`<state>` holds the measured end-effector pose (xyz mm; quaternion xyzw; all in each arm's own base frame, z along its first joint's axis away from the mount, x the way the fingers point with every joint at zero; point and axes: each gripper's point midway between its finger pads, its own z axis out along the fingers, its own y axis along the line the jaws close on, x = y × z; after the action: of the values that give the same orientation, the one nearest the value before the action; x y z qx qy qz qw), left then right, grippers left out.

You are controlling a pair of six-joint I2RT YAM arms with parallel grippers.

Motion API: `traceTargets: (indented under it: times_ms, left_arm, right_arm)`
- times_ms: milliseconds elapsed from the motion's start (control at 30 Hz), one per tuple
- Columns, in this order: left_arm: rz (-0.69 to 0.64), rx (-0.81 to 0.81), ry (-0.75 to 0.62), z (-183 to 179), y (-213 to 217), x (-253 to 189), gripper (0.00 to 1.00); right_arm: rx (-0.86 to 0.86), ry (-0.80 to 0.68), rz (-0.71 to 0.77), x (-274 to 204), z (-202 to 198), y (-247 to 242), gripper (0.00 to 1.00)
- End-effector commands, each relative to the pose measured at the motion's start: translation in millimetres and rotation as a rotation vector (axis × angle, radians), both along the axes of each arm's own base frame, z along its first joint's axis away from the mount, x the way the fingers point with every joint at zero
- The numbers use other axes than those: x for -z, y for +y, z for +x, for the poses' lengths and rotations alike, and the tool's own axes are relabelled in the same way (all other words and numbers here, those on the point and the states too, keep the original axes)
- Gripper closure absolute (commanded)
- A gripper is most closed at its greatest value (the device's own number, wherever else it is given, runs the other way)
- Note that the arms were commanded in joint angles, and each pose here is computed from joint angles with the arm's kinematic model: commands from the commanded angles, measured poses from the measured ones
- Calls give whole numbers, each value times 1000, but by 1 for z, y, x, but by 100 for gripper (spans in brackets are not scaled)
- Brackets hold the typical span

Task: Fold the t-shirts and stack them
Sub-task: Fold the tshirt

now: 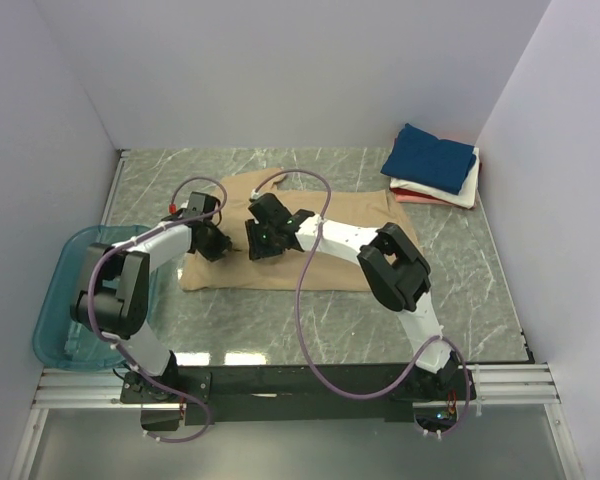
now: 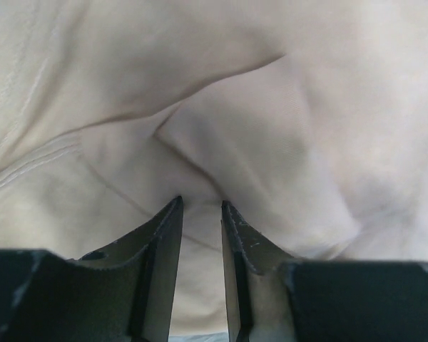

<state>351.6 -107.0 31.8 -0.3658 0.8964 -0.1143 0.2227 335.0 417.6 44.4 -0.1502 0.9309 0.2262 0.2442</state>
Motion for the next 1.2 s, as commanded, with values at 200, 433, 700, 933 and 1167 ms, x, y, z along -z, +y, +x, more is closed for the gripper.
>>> traceTargets:
  times_ms: [200, 433, 700, 933, 1167]
  left_arm:
    - [-23, 14, -54, 33, -12, -16, 66]
    - [-26, 16, -48, 46, -16, -14, 66]
    - [-16, 16, -59, 64, -18, -23, 66]
    - [-9, 17, -73, 76, -20, -29, 66]
    - [-15, 26, -73, 83, -23, -29, 66]
  right_arm:
    - [40, -33, -6, -6, 31, 4, 57]
    - [85, -57, -31, -8, 51, -9, 57]
    - [114, -97, -57, -16, 71, -22, 56]
    - [128, -131, -35, -30, 60, -37, 52]
    - [91, -243, -93, -37, 42, -41, 46]
